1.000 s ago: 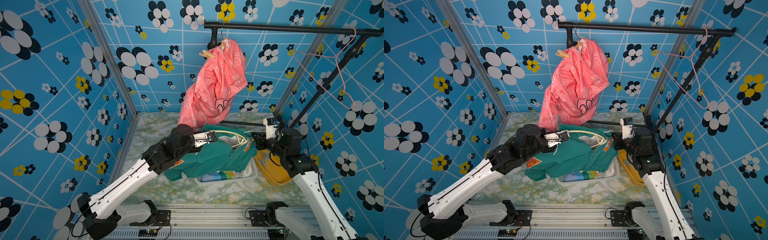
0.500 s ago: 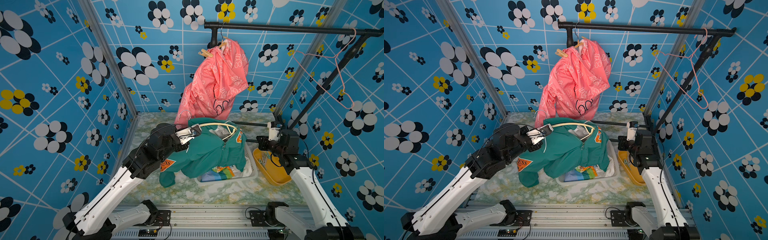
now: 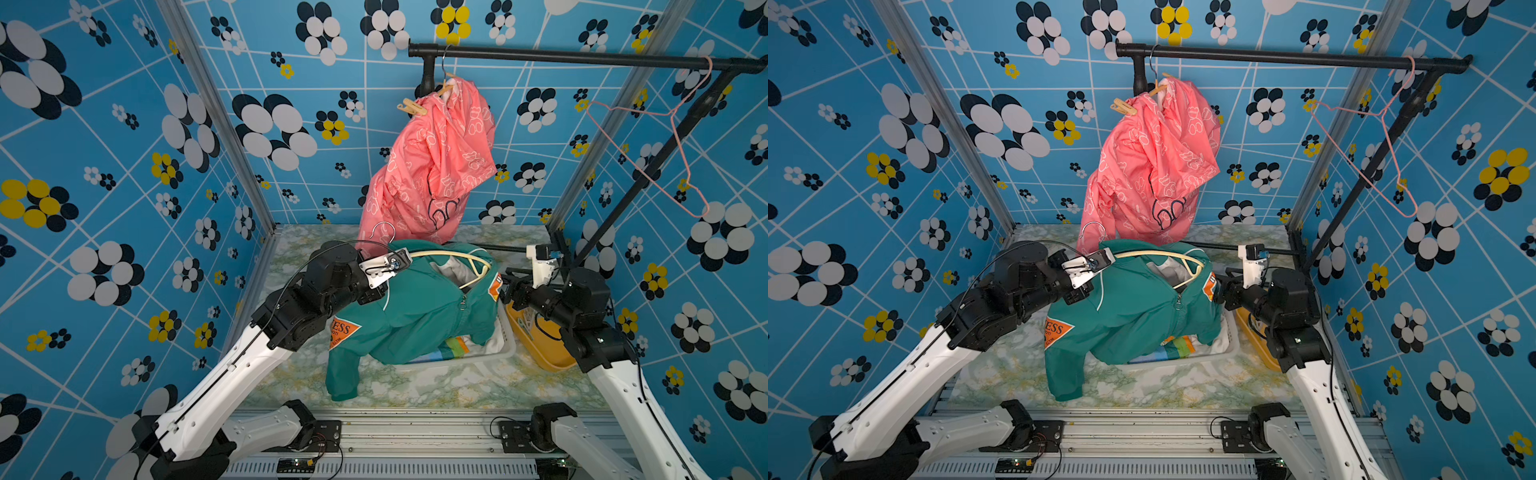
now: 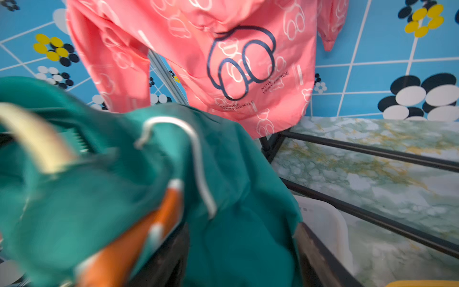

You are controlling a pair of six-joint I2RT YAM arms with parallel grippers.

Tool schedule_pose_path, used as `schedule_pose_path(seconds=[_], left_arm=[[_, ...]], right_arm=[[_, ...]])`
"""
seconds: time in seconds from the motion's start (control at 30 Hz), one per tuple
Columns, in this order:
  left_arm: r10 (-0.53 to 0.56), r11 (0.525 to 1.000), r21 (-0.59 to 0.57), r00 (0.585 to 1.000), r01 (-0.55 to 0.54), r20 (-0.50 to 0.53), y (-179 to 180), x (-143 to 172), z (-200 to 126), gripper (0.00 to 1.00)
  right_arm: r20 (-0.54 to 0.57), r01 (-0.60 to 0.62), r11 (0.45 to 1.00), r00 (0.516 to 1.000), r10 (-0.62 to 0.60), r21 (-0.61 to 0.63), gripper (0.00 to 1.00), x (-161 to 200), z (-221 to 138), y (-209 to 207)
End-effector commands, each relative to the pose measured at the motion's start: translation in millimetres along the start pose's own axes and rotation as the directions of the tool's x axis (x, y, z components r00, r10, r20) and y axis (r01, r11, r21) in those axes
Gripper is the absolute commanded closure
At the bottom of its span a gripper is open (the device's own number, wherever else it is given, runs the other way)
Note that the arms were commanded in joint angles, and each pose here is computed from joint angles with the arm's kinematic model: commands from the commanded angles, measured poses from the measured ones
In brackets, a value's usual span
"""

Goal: Remove the clothespins securing jackets to the hanger
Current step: Remove the jacket from the hanger.

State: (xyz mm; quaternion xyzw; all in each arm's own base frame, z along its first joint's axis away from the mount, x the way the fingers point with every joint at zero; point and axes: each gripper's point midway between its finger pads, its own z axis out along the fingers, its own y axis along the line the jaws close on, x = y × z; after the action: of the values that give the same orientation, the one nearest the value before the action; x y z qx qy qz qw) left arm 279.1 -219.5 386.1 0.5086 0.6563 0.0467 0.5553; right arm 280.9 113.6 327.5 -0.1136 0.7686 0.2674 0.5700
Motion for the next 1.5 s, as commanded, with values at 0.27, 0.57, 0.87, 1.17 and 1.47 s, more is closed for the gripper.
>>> schedule_pose_path(seconds=[0.27,0.57,0.87,1.17,1.47], left_arm=[[-0.030,0.993,-0.110,0.987,0.048,0.159,34.7,-39.6,-27.5,1.00],[-0.037,0.989,-0.135,0.991,0.054,0.126,37.9,-31.7,-29.7,1.00],[0.032,0.954,-0.292,0.991,-0.070,-0.133,58.4,9.7,-3.1,1.00],[-0.024,0.934,-0.353,0.994,0.061,0.109,72.6,-12.5,-58.7,1.00],[-0.110,0.944,-0.260,0.935,0.205,0.338,66.2,-40.8,-75.0,1.00]], right_arm=[[-0.071,-0.031,0.990,0.997,0.021,-0.136,0.27,20.9,15.5,17.5],[-0.078,-0.043,0.999,0.996,0.044,0.011,0.94,19.6,36.2,-8.8],[-0.078,-0.091,0.925,0.989,0.128,0.369,1.00,30.3,27.9,-71.3],[-0.198,-0.100,0.928,0.963,0.180,0.359,1.00,66.1,54.9,-80.6],[-0.392,0.064,0.997,0.919,-0.043,0.041,1.00,103.3,80.2,-2.5]])
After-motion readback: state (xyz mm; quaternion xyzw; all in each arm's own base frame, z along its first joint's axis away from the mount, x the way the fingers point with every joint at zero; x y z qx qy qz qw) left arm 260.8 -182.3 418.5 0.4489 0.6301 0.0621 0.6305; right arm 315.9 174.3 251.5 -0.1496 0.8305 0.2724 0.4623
